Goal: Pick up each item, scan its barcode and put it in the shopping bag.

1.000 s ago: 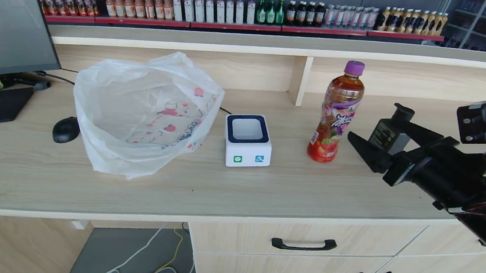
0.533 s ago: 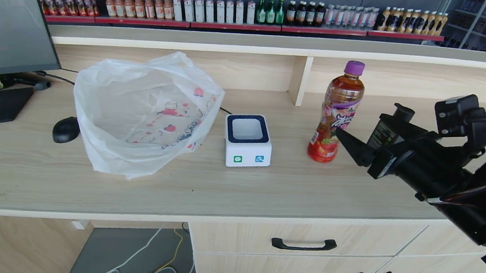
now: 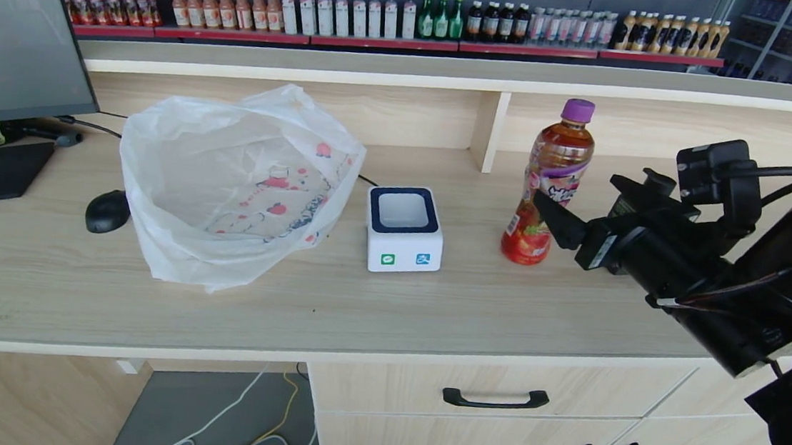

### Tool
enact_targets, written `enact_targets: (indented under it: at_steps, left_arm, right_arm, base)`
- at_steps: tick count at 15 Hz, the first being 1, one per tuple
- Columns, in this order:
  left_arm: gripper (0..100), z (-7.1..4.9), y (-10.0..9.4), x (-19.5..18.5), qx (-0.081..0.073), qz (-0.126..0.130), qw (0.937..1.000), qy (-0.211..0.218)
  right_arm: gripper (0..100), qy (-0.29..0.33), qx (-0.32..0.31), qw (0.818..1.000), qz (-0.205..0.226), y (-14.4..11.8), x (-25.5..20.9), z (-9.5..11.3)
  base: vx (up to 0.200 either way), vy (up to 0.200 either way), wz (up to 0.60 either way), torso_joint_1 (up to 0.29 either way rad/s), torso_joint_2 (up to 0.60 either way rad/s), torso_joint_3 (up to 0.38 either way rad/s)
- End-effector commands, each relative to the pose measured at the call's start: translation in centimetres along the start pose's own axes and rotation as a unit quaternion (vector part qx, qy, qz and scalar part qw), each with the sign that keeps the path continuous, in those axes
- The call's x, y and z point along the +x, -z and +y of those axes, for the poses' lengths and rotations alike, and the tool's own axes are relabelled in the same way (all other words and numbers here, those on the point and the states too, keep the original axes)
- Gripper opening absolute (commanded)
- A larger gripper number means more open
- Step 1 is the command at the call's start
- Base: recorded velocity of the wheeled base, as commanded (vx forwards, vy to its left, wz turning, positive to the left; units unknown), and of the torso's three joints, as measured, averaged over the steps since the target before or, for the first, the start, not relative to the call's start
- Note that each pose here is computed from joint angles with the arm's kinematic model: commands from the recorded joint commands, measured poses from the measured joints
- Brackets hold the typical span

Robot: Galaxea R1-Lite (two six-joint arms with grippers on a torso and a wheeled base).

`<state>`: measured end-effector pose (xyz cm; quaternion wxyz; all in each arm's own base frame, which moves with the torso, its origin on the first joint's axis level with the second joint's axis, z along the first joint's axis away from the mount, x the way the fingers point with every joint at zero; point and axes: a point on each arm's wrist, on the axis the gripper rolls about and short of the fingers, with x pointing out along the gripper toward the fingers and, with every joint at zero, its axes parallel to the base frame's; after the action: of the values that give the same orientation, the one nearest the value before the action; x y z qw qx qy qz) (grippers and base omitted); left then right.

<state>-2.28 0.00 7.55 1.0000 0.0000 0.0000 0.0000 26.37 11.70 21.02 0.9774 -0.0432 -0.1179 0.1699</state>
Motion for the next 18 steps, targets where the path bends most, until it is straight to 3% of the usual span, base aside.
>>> enact_targets:
  at_steps: [1, 18]
  left_arm:
    - [100, 0.0, 0.0, 0.0, -0.001, 0.000, 1.0000, 0.000]
    - [100, 0.0, 0.0, 0.0, 0.000, 0.001, 1.0000, 0.000]
  right_arm:
    - [100, 0.003, -0.002, 1.000, 0.001, 0.3, 0.6, -0.1]
    - [100, 0.034, -0.004, 0.999, 0.007, 2.4, 4.7, -1.5]
  base:
    - [0.000, 0.000, 0.00, 0.000, 0.00, 0.000]
    - [0.000, 0.000, 0.00, 0.000, 0.00, 0.000]
